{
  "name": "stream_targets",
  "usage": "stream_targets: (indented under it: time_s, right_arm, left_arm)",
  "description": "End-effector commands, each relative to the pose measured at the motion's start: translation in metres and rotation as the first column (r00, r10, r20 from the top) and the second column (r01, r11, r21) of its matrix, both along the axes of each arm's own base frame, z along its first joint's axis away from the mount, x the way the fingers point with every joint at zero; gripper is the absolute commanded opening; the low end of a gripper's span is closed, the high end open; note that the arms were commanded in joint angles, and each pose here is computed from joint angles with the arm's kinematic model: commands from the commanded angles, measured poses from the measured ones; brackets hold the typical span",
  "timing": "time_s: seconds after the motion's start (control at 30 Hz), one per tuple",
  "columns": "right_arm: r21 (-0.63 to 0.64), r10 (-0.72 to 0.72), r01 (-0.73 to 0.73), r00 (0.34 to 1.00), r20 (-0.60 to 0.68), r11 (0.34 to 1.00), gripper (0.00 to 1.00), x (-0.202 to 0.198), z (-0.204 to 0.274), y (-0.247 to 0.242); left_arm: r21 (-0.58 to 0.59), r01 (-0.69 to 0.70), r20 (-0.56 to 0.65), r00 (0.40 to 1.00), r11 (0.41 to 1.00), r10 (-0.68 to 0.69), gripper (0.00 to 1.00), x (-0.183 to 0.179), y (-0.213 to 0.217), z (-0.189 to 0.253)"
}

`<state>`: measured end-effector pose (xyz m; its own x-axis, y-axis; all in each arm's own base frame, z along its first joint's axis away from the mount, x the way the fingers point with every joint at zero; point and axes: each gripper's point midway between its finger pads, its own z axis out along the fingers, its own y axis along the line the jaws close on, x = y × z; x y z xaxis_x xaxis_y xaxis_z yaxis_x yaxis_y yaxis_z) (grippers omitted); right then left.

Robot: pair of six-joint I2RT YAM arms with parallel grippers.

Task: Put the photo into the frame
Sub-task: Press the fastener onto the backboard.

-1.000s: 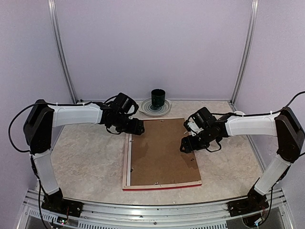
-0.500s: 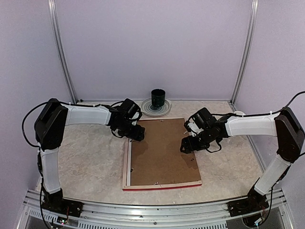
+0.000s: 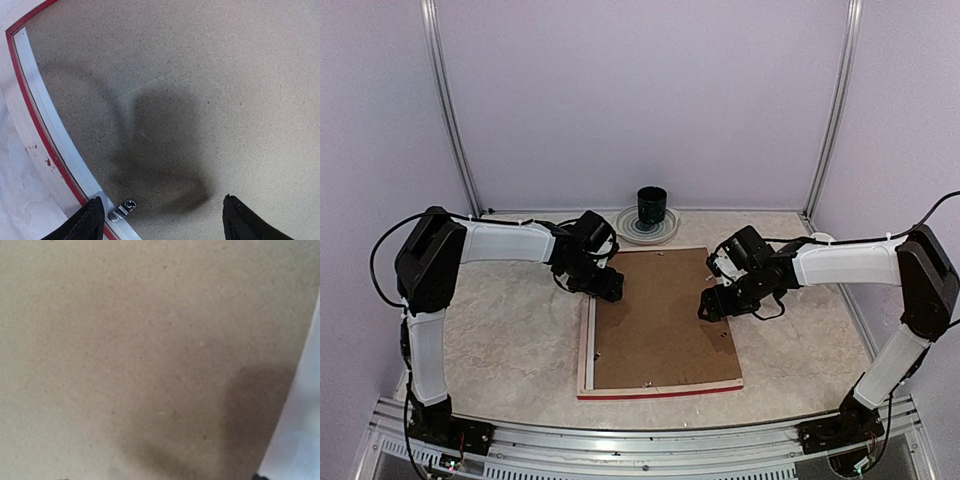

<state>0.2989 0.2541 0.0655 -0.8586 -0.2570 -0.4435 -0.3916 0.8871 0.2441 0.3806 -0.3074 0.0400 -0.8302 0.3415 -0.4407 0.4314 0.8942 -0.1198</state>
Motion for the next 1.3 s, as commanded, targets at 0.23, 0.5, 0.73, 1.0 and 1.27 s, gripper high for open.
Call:
stream_targets:
  time_s: [0.23,0.5,0.73,1.0,1.27]
  right_arm:
    - [0.010,-0.001,0.001,1.000,0.014,1.000,0.78,0.002,0.007,0.001]
    - [0.006,0.000,-0.001,1.000,0.016,1.000,0.78,0.003,0.007,0.000]
    - [0.003,0.001,-0.001,1.000,0.016,1.000,0.78,0.003,0.006,0.001]
    - [0.000,-0.001,0.001,1.000,0.017,1.000,0.78,0.004,0.004,0.000]
    - [-0.001,-0.006,0.006,1.000,0.017,1.000,0.78,0.005,0.004,-0.002]
  left_arm:
    - [-0.017,0.037,-0.070,0.997,0.999,-0.038,0.80,-0.007,-0.008,-0.006]
    - [-0.024,0.041,-0.092,0.995,0.999,-0.043,0.80,-0.011,-0.009,-0.012]
    - [-0.053,0.045,-0.098,0.994,0.998,-0.050,0.80,-0.015,-0.012,-0.005]
    - [-0.064,0.041,-0.104,0.993,0.997,-0.047,0.81,-0.019,-0.010,-0.001]
    - [-0.072,0.033,-0.113,0.993,0.997,-0.041,0.81,-0.024,-0.008,0.000]
